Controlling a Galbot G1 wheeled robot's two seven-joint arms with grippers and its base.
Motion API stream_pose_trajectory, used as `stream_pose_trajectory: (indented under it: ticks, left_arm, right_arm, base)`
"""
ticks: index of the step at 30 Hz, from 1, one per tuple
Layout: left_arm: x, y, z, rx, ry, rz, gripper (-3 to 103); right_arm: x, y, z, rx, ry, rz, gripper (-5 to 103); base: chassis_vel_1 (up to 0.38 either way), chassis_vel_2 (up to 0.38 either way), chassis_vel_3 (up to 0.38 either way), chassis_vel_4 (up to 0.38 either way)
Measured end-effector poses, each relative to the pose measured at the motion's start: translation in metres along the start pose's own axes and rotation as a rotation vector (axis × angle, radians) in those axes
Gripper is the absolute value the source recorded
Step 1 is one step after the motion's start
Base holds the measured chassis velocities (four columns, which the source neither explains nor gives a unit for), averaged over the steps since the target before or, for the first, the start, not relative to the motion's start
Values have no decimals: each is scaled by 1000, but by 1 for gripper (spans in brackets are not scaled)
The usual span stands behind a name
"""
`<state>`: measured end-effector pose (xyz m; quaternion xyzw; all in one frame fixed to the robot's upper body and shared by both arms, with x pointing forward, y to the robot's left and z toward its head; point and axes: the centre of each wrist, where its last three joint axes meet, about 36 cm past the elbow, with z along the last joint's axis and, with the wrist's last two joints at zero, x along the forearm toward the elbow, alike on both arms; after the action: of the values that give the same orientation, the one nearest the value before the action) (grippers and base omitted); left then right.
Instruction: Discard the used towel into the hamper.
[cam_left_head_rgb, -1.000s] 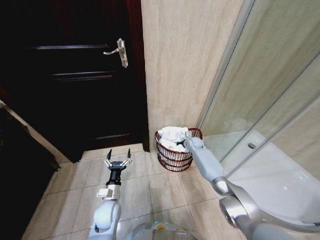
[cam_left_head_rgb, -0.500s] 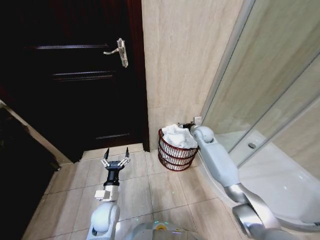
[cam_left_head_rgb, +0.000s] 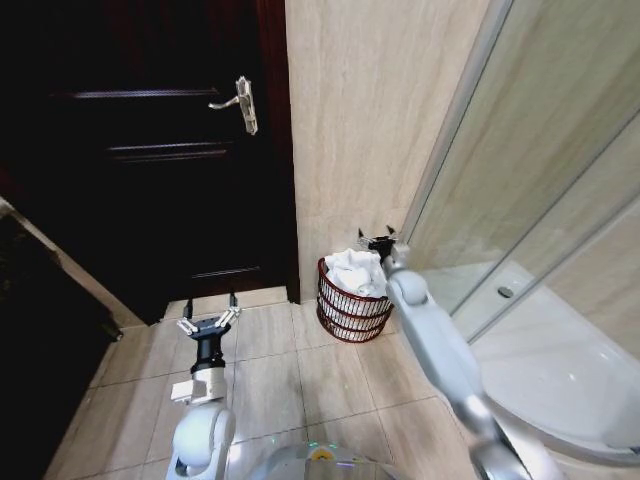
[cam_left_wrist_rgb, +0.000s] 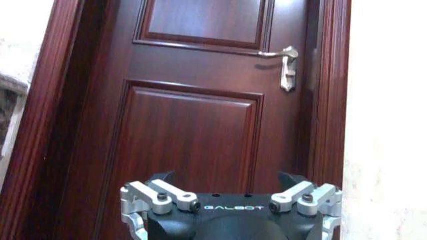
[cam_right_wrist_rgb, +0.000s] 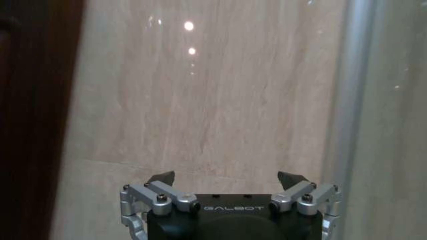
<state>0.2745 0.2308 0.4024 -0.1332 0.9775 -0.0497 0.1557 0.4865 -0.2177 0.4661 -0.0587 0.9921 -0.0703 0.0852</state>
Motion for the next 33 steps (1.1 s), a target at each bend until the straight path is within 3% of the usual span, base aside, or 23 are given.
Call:
stream_pose_trajectory:
  ticks: [1, 3, 6, 12, 19, 33]
  left_arm:
    - [0, 0, 0, 0, 2, -1, 100]
    - [2, 0, 0, 0, 17, 5, 100]
    - [2, 1, -3, -5, 38, 28, 100]
    - [-2, 0, -21, -18, 72, 61, 100]
    - [3, 5, -37, -20, 117, 94, 100]
    - [-3, 6, -51, -3, 125, 107, 100]
  right_arm:
    - [7, 0, -2, -2, -4, 2, 100]
    - [71, -7, -14, -1, 2, 35, 100]
    - [98, -13, -13, 25, 18, 70, 100]
    - [120, -24, -34, 57, 37, 130, 100]
    - [139, -26, -53, 32, 60, 161, 100]
    - [166, -29, -71, 20, 67, 163, 100]
  base:
    - [0, 0, 0, 0]
    - [0, 0, 0, 0]
    - [0, 0, 0, 0]
    - [0, 0, 0, 0]
    - [0, 0, 0, 0]
    - [0, 0, 0, 0]
